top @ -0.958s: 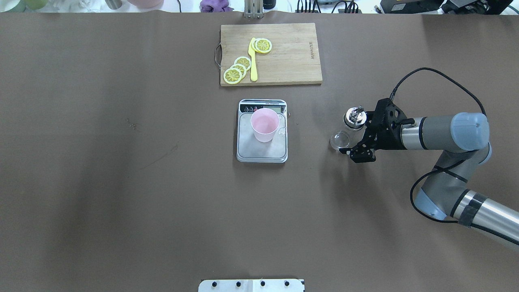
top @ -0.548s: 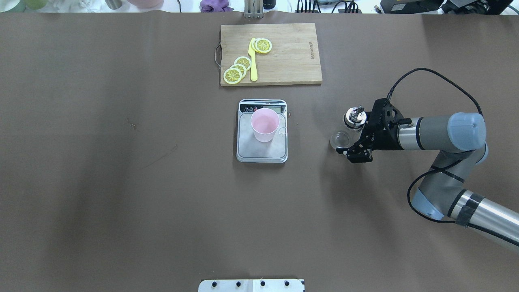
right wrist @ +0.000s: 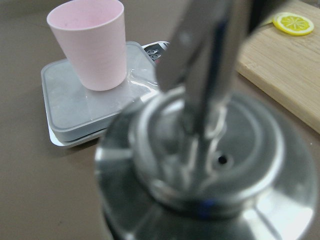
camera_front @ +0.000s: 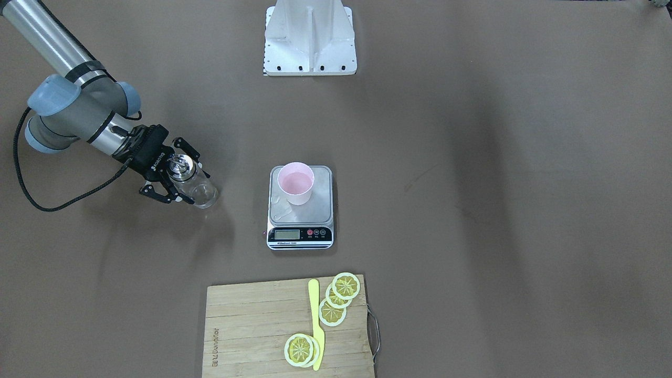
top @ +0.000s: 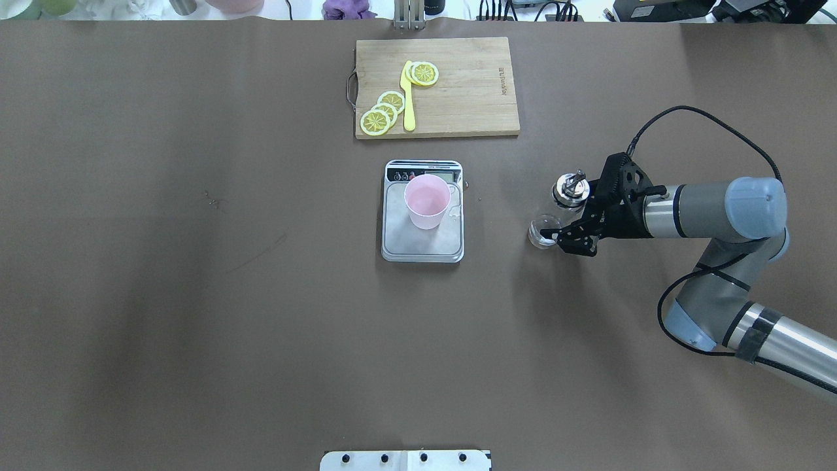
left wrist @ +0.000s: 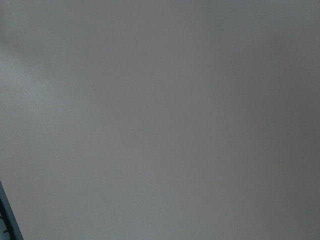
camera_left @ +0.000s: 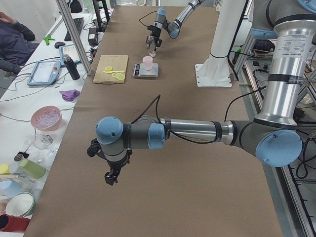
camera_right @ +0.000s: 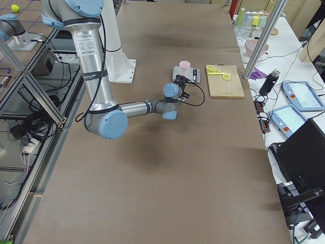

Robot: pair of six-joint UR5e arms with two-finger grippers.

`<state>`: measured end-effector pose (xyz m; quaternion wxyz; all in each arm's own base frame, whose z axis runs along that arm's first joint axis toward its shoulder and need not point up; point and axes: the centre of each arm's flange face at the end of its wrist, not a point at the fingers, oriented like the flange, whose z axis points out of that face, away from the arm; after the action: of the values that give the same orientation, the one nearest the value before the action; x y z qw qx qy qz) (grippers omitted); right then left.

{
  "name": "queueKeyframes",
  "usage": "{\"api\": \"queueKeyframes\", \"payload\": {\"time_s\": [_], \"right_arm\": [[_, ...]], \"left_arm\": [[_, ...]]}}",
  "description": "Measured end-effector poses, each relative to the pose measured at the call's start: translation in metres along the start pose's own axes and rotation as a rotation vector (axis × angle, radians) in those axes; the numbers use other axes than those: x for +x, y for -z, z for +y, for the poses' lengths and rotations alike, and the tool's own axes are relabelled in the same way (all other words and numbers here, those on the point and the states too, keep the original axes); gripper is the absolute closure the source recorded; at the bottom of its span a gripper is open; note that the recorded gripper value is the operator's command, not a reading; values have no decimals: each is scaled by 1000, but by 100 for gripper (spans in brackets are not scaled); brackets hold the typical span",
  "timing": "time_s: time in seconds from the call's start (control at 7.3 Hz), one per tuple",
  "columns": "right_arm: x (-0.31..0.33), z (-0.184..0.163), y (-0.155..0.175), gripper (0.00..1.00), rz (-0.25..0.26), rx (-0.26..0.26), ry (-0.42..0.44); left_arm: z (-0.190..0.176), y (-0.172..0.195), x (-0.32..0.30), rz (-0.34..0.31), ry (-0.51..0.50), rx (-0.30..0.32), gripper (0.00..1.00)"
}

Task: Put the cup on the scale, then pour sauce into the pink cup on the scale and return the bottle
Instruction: 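Lift the sauce bottle with the right gripper off the table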

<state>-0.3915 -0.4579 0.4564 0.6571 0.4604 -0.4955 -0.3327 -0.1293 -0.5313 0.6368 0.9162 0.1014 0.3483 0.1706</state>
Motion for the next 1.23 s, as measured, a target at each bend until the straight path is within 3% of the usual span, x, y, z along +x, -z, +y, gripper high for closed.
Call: {"api": "queueKeyframes", "payload": {"time_s": [0.41,1.23], "right_arm": [[24,-4,21,100,-4,-15,-21],[84,-52,55,100,32,-132,-113]], "left_arm": [[4,-4,-2,7,17,-8,2],[43,0,35,93,321,44,2]]}}
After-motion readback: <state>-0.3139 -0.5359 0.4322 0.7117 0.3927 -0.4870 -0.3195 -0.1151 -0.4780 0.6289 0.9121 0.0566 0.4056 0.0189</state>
